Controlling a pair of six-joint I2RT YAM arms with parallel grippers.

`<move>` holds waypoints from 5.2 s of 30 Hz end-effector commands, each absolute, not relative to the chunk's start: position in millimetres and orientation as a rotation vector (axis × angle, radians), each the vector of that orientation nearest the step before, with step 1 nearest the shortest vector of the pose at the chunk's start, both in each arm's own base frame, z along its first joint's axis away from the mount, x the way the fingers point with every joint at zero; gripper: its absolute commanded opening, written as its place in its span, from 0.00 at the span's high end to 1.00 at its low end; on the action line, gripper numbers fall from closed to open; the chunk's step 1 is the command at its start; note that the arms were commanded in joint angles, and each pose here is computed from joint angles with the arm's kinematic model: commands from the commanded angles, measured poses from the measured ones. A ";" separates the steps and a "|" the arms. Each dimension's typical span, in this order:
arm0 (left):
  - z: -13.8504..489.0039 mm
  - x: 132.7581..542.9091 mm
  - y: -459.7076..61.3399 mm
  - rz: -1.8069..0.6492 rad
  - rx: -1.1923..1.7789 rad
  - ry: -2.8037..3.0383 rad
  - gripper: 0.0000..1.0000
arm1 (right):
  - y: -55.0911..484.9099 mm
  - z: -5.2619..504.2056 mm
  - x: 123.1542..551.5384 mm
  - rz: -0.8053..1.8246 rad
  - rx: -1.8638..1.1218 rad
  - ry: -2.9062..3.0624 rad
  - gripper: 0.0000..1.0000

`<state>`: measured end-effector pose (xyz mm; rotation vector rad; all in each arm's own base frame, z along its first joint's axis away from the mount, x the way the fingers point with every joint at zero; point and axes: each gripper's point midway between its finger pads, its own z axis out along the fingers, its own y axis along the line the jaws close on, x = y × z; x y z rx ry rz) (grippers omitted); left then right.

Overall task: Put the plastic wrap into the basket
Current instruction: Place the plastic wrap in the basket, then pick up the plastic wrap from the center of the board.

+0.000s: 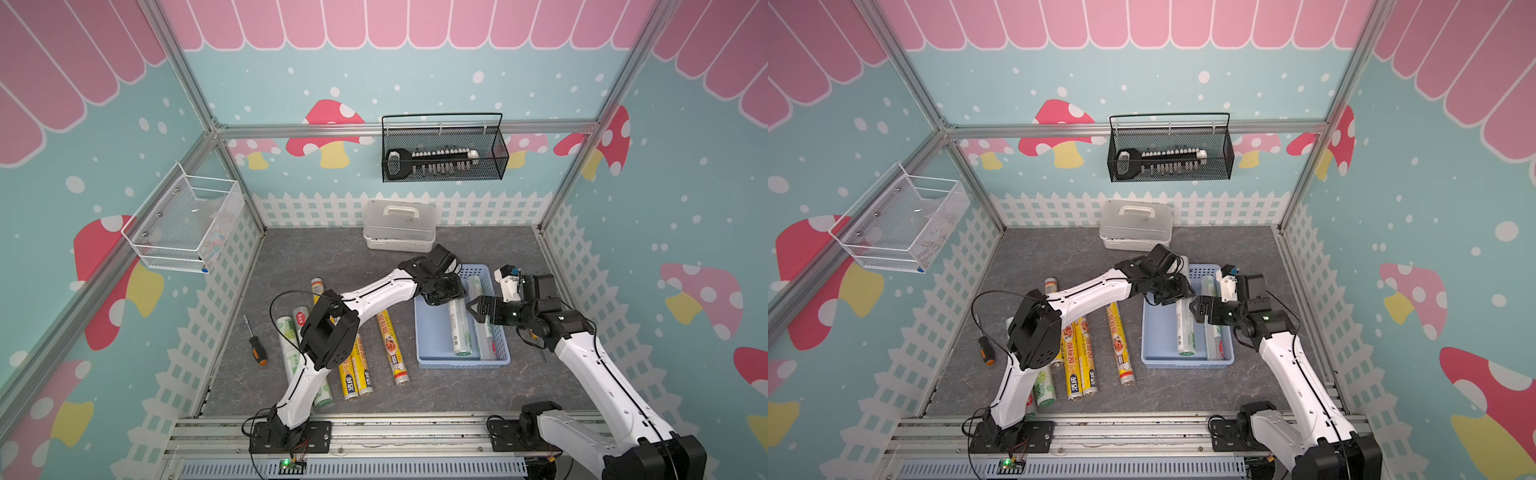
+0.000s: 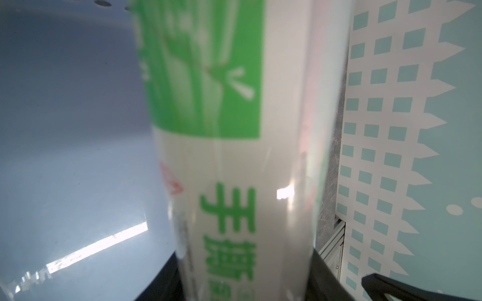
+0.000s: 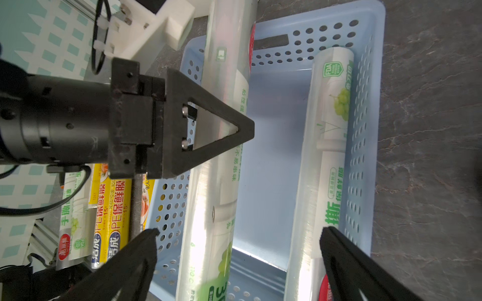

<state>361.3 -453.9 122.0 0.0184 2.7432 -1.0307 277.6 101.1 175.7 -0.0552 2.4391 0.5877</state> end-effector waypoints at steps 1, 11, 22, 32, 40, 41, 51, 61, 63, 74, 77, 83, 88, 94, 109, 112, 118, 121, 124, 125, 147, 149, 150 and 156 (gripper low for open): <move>136.5 369.2 -470.2 -1.125 0.017 2.699 0.82 | 82.6 161.1 269.0 0.447 -0.055 2.508 0.00; 94.8 368.5 -466.5 -1.003 0.018 2.818 0.77 | 55.0 152.7 264.5 0.240 -0.008 2.532 0.00; 79.7 372.3 -479.4 -1.030 0.040 2.835 0.68 | 51.0 142.1 264.8 0.219 0.036 2.572 0.00; 69.0 365.6 -481.9 -1.031 0.042 2.871 0.52 | 53.5 140.3 268.3 0.234 0.029 2.571 0.01; 63.4 363.4 -480.4 -1.018 0.043 2.891 0.44 | 58.8 144.2 269.2 0.274 0.018 2.557 0.00; 63.1 363.3 -480.9 -1.021 0.044 2.892 0.43 | 58.7 145.1 269.2 0.275 0.018 2.554 0.00; 72.8 361.4 -491.8 -1.100 0.079 2.884 0.41 | 58.0 148.8 266.0 0.276 0.018 2.536 0.00; 149.4 370.2 -440.6 -0.853 0.120 2.659 0.41 | 97.2 197.9 274.3 0.556 -0.116 2.354 0.00; 164.6 371.3 -417.4 -0.755 0.106 2.596 0.38 | 110.9 211.0 276.9 0.656 -0.157 2.302 0.00; 194.1 352.4 -262.8 -0.365 -0.193 2.352 0.01 | 179.5 226.5 282.5 0.798 -0.381 2.259 0.00; 177.7 341.4 -229.3 -0.359 -0.289 2.366 0.01 | 205.1 221.1 279.1 0.767 -0.479 2.284 0.00; 138.3 319.2 -187.1 -0.405 -0.441 2.428 0.01 | 245.2 211.4 276.5 0.684 -0.634 2.311 0.00; 120.9 312.9 -197.3 -0.527 -0.392 2.490 0.07 | 269.4 197.4 274.5 0.641 -0.699 2.344 0.00; 96.3 309.3 -212.6 -0.551 -0.378 2.606 0.17 | 287.7 184.7 272.6 0.647 -0.729 2.371 0.01; 46.2 306.8 -226.6 -0.274 -0.338 2.841 0.36 | 269.3 165.2 280.3 0.520 -0.569 2.436 0.01; 37.5 305.2 -229.7 -0.239 -0.326 2.868 0.39 | 259.1 164.1 281.7 0.476 -0.518 2.436 0.00; 22.2 304.5 -234.1 -0.192 -0.315 2.912 0.43 | 247.2 163.3 279.8 0.429 -0.488 2.430 0.01; 16.5 303.3 -234.3 -0.169 -0.306 2.932 0.47 | 244.4 161.9 278.7 0.417 -0.485 2.431 0.00; 10.8 301.9 -230.8 -0.137 -0.314 2.939 0.48 | 243.0 159.6 278.3 0.411 -0.482 2.436 0.00; 10.1 301.9 -230.3 -0.133 -0.318 2.940 0.48 | 242.5 159.2 278.3 0.408 -0.481 2.437 0.01; 190.0 354.0 -291.7 -0.634 -0.177 2.538 0.87 | 201.9 202.9 282.2 0.467 -0.357 2.321 0.00; 202.5 358.4 -308.5 -0.717 -0.143 2.501 0.88 | 192.6 206.0 283.1 0.517 -0.318 2.319 0.01; 207.8 361.2 -316.7 -0.757 -0.133 2.487 0.88 | 186.0 205.5 283.7 0.539 -0.288 2.324 0.00; 217.1 371.4 -363.5 -0.917 -0.062 2.479 0.89 | 162.6 203.1 279.4 0.587 -0.216 2.328 0.00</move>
